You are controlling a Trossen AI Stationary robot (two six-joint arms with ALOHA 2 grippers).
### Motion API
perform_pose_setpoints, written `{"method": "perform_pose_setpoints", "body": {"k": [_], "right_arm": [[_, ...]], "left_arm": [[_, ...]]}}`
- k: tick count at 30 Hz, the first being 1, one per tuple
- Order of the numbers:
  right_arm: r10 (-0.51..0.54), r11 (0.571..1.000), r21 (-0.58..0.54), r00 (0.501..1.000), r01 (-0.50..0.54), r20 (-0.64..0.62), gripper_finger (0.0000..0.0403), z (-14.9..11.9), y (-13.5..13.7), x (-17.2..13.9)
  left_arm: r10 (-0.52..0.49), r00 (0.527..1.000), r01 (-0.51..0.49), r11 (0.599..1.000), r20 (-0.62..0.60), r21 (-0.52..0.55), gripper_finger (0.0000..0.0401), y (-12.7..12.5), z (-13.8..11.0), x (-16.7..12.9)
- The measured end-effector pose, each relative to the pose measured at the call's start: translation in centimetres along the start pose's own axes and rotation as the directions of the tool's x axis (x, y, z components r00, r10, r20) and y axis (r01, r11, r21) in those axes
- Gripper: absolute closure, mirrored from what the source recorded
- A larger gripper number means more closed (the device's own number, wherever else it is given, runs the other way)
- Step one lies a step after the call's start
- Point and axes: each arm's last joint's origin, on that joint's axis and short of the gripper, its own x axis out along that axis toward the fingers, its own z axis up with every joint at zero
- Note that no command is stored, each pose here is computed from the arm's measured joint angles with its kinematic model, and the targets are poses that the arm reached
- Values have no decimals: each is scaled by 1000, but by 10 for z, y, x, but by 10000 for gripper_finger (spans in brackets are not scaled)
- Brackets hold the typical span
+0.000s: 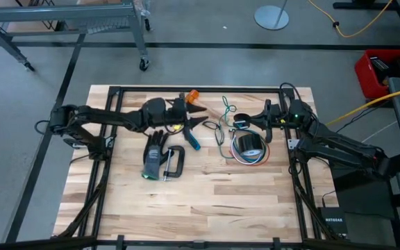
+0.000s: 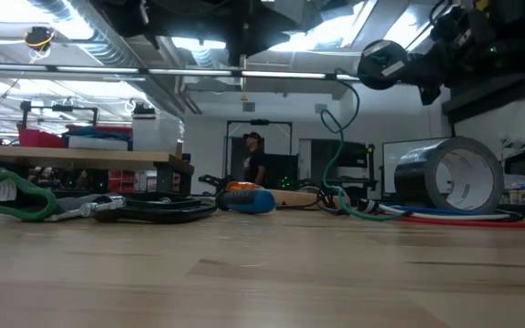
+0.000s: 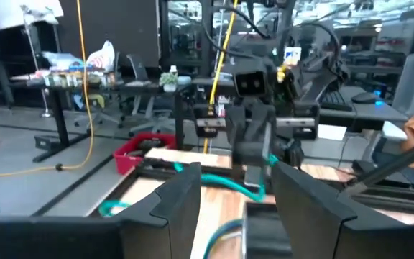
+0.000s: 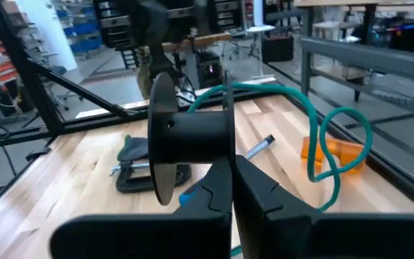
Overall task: Coil cords
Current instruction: Coil the green wire onto the spool
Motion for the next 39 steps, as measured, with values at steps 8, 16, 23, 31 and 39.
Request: {"method": "perform_pose_setpoints", "body": {"k": [8,16,23,31,39], "right_arm": [[63,998,-28,997,-62,36,402,3,-3,8],[91,995,34,995,-89,-50,399,-11,-12,23],[91,996,26,995,-90,-41,384,-14,-18,32],[92,991,-96,996,-94,-21,390,-12,-19,33],[36,988,-150,999,-38,-16,395,-12,-20,33]], "left_arm": [[-63,997,63,998,-52,-5,237,13,-16,30],[-66,995,67,998,-75,19,237,15,-27,49],[-66,995,67,998,-77,19,237,15,-27,49],[-15,984,14,1000,-177,-6,237,16,-36,48],[-12,965,-17,994,-262,-110,237,14,-44,46]]}}
